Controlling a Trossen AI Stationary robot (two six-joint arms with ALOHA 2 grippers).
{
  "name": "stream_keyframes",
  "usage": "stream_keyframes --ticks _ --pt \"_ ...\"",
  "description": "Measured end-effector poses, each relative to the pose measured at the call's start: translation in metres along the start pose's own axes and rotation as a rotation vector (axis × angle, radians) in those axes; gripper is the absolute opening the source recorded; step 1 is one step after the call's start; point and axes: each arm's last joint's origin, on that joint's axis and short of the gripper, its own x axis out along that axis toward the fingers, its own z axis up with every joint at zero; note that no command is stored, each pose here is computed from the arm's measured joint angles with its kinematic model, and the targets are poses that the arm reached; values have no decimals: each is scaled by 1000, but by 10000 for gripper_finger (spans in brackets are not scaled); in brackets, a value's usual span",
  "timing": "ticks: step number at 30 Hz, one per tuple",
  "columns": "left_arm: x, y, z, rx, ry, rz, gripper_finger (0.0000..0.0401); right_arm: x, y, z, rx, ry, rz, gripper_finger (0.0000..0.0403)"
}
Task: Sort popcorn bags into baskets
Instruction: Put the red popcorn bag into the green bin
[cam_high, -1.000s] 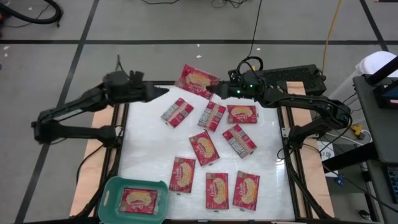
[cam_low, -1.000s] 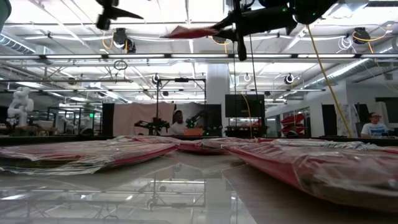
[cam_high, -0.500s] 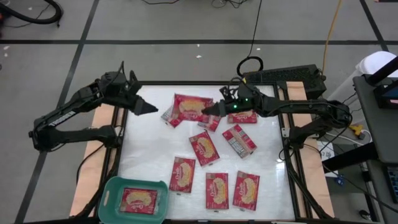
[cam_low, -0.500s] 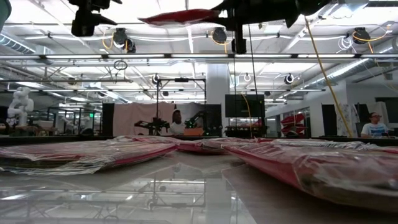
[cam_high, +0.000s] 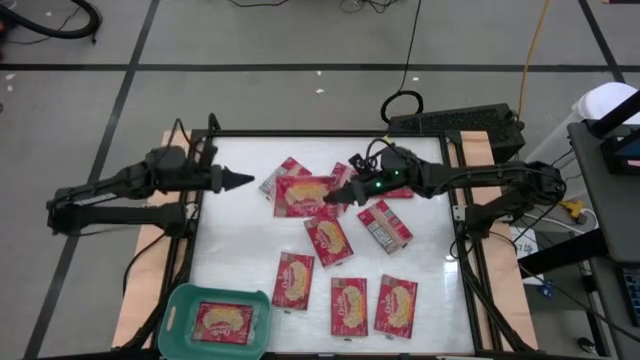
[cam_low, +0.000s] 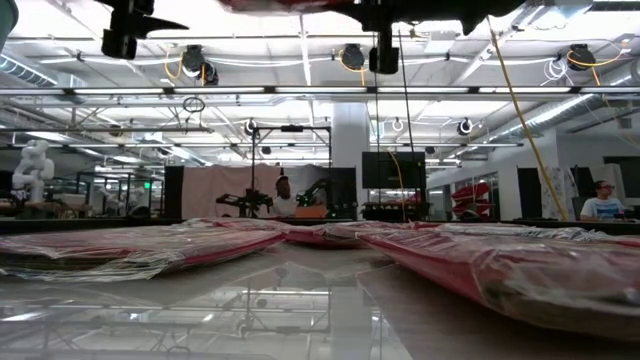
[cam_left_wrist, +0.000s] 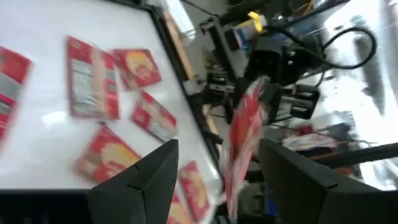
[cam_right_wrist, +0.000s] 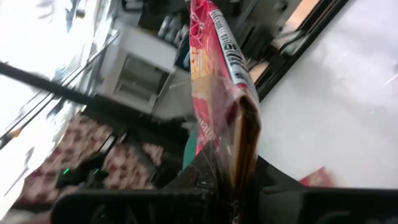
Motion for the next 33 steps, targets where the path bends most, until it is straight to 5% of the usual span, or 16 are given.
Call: stream_keyframes --ticks 14,22,33 --pt "3 -13 -27 9 -106 -48 133 6 9 -16 27 100 52 13" --pt "3 -12 -33 5 -48 -34 179 14 20 -37 22 61 13 13" --pt "-4 -16 -37 35 9 -101 216 22 26 -58 191 -63 -81 13"
